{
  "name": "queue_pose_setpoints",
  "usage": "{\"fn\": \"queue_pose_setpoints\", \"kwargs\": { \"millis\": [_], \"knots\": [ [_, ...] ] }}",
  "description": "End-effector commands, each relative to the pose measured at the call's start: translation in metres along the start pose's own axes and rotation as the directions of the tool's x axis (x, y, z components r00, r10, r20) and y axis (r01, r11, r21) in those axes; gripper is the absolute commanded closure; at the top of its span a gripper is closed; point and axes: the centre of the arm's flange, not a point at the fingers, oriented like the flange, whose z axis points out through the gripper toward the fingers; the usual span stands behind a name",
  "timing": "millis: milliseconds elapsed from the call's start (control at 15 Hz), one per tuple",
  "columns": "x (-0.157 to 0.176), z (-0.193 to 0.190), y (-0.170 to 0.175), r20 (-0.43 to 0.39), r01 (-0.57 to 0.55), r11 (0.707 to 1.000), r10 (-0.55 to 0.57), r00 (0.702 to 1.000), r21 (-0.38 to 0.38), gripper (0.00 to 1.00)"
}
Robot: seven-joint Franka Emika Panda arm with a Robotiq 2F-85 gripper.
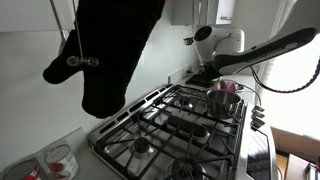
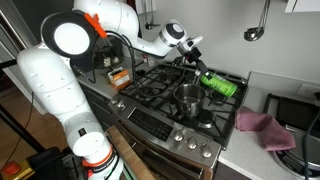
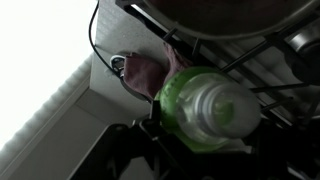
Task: Pour the contents in the green bottle into the pot
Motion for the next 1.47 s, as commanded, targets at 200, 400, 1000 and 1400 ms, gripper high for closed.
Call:
{"fn": "queue_pose_setpoints", "kwargs": {
  "millis": [200, 400, 1000, 1400],
  "knots": [
    [-0.041, 0.001, 0.026, -0.162, -0.050, 0.997, 0.040, 0.986, -0.062, 0.55],
    [-0.049, -0.002, 0.035, -0.249, -0.084, 0.994, 0.064, 0.966, -0.070, 0.55],
    [-0.058, -0.008, 0.043, -0.371, -0.094, 0.989, 0.046, 0.928, -0.113, 0.55],
    [-0.055, -0.013, 0.041, -0.420, -0.095, 0.980, 0.013, 0.907, -0.173, 0.55]
  ]
}}
